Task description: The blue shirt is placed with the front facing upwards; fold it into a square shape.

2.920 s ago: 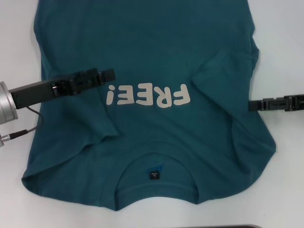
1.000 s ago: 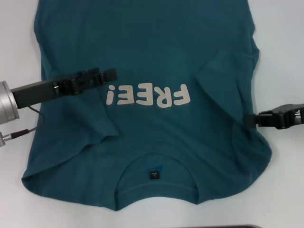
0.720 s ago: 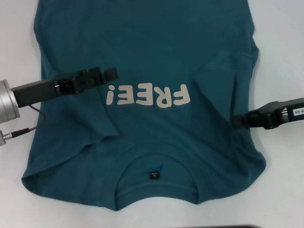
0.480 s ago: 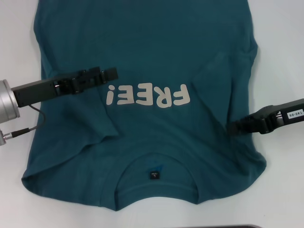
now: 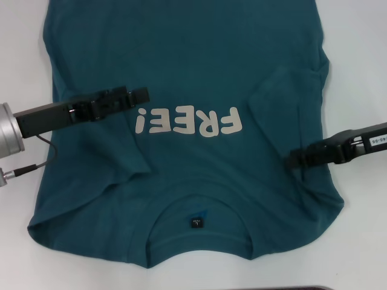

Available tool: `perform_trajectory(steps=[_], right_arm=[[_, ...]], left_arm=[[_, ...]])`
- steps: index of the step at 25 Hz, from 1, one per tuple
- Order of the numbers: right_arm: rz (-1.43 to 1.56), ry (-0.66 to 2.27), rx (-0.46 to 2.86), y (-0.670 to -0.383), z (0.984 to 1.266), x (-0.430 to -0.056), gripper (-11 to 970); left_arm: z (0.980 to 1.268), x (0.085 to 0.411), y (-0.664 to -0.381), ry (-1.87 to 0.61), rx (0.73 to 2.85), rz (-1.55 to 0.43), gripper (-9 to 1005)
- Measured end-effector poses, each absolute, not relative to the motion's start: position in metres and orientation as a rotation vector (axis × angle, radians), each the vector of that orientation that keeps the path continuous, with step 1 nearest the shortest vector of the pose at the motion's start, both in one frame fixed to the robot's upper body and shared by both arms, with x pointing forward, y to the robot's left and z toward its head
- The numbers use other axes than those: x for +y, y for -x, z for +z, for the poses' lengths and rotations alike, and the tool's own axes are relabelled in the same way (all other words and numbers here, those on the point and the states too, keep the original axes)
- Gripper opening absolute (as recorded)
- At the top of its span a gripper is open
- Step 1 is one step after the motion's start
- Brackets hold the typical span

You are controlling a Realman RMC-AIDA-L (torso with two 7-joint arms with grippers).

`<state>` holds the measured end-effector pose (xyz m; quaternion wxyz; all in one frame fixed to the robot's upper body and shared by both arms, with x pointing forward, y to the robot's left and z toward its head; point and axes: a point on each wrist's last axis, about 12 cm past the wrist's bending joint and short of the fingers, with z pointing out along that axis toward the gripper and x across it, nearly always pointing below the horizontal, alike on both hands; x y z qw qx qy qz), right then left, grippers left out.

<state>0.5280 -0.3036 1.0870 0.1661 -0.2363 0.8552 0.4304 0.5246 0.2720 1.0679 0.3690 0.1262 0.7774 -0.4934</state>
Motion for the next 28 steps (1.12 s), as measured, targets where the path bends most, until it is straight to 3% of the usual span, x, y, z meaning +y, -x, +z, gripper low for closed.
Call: perform_trajectory(steps=[17,28], right_arm=[[1.007,0.453,2.406,-0.560,1.086,-0.307,767],[0.899,0.435,2.396,-0.575,1.090,-0.309,767]], left_arm=[[1.067,0.270,-0.525,-0.331,1.992,-1.271,903],[1.066,0.269,-0.525,-0.328,1.993,-1.274,903]])
